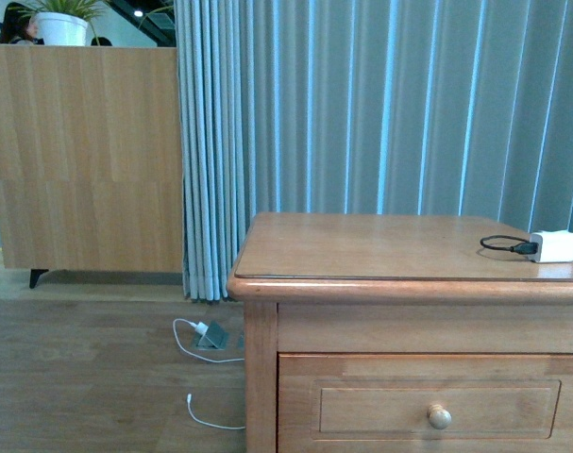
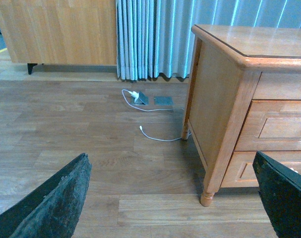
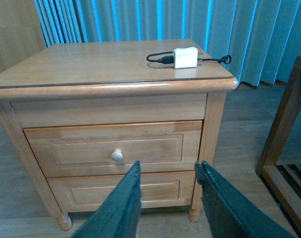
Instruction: Place pink marker in drawer with both arms
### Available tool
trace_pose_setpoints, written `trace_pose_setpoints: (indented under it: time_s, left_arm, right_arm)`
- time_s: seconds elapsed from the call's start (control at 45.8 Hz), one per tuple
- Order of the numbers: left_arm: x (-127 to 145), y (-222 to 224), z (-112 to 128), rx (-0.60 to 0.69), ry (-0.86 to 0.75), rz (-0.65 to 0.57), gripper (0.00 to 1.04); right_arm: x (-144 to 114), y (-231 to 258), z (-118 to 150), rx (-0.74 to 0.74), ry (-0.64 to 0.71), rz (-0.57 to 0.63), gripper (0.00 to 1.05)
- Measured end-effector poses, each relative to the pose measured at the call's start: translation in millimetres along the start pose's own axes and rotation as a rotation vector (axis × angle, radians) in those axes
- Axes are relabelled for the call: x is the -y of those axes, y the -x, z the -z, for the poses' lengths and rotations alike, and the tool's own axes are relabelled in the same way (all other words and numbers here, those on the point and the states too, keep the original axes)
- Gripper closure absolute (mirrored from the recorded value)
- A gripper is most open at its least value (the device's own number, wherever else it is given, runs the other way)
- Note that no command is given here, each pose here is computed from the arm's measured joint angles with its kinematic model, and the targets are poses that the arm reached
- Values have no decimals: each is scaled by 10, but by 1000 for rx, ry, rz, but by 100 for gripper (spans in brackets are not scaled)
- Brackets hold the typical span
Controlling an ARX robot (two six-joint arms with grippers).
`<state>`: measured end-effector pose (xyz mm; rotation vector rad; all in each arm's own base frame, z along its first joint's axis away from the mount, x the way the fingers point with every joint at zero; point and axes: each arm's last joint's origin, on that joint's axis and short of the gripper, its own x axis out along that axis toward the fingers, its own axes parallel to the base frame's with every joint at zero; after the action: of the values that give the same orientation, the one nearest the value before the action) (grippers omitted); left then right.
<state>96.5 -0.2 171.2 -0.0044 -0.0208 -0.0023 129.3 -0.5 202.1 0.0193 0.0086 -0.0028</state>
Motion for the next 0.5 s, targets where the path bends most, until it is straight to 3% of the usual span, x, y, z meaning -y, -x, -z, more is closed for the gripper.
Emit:
trace_pose_setpoints:
  time_s: [0.175, 0.502]
  left_arm:
    - [0, 0, 0, 0, 0, 0, 6]
    - [0, 0, 0, 0, 0, 0, 6]
  right_arm:
    - [2, 68, 107, 8, 13, 0, 104]
    - [4, 150, 230, 8, 15, 0, 103]
